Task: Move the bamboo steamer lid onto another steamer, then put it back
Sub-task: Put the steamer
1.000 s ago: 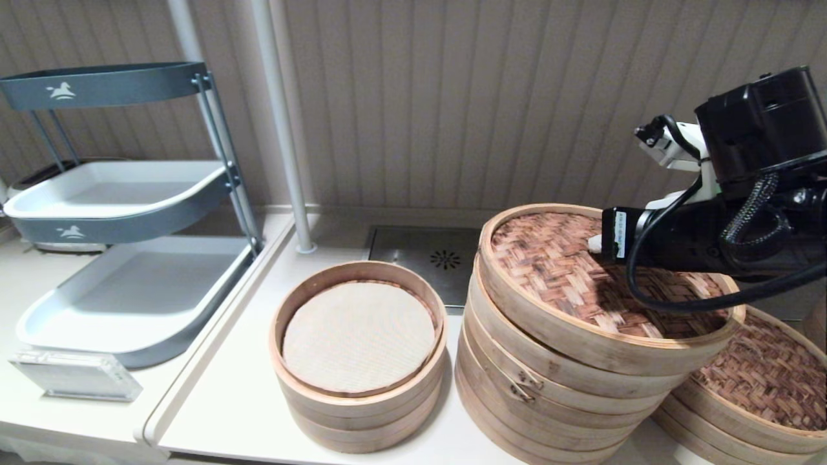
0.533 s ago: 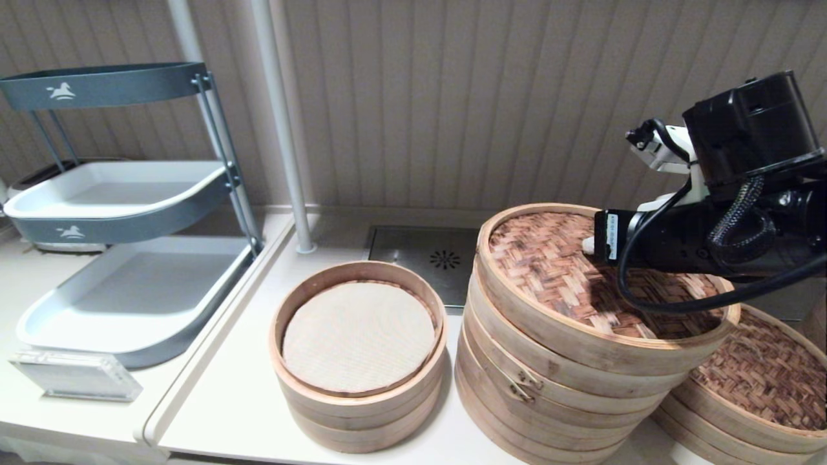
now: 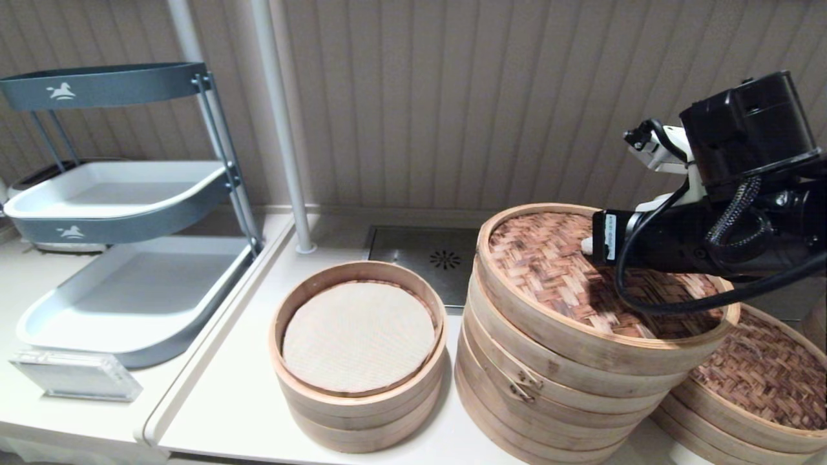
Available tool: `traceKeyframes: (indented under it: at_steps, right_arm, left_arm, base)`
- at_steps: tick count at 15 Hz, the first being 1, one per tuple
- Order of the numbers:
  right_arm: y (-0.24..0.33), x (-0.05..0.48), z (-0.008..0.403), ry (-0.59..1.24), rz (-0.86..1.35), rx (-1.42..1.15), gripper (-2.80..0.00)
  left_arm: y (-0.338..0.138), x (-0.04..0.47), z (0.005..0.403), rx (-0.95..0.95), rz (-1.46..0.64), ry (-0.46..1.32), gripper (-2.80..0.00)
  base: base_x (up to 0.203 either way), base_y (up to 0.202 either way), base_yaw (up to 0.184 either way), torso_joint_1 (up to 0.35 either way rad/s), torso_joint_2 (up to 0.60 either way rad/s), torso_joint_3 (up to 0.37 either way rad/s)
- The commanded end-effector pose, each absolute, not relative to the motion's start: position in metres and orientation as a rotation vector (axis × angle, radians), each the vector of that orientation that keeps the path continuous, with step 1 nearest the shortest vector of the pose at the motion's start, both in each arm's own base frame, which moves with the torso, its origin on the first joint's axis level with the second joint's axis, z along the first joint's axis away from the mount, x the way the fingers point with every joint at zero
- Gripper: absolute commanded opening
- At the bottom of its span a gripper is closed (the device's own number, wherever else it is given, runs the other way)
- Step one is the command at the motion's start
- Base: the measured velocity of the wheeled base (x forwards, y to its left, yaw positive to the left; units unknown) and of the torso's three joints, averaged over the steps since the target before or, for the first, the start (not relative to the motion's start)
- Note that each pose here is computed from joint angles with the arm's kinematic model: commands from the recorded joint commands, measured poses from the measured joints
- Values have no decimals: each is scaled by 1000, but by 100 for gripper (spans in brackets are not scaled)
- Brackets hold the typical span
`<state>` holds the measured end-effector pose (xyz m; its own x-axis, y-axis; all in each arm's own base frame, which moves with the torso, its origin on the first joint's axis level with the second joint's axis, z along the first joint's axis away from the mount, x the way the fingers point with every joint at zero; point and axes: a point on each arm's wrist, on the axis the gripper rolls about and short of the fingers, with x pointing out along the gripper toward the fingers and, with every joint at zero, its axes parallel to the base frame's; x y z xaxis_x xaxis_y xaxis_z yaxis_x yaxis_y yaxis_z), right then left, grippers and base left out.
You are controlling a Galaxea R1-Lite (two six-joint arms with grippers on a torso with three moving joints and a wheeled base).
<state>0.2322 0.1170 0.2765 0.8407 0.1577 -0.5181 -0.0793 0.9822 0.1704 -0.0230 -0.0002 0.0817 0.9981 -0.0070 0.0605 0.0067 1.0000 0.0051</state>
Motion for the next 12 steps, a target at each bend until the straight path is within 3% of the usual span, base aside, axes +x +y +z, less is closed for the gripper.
traceKeyframes:
  at_steps: [1,12]
  right_arm:
    - [117,234,278,554,124,149,-280]
    - [116,235,278,552,111,148,-280]
  left_arm:
    - [0,-21,75,5,-6,-38,-280]
    - [0,-21,75,5,-6,-38,-280]
  base:
    - [0,0,0,0,0,0]
    - [0,0,0,0,0,0]
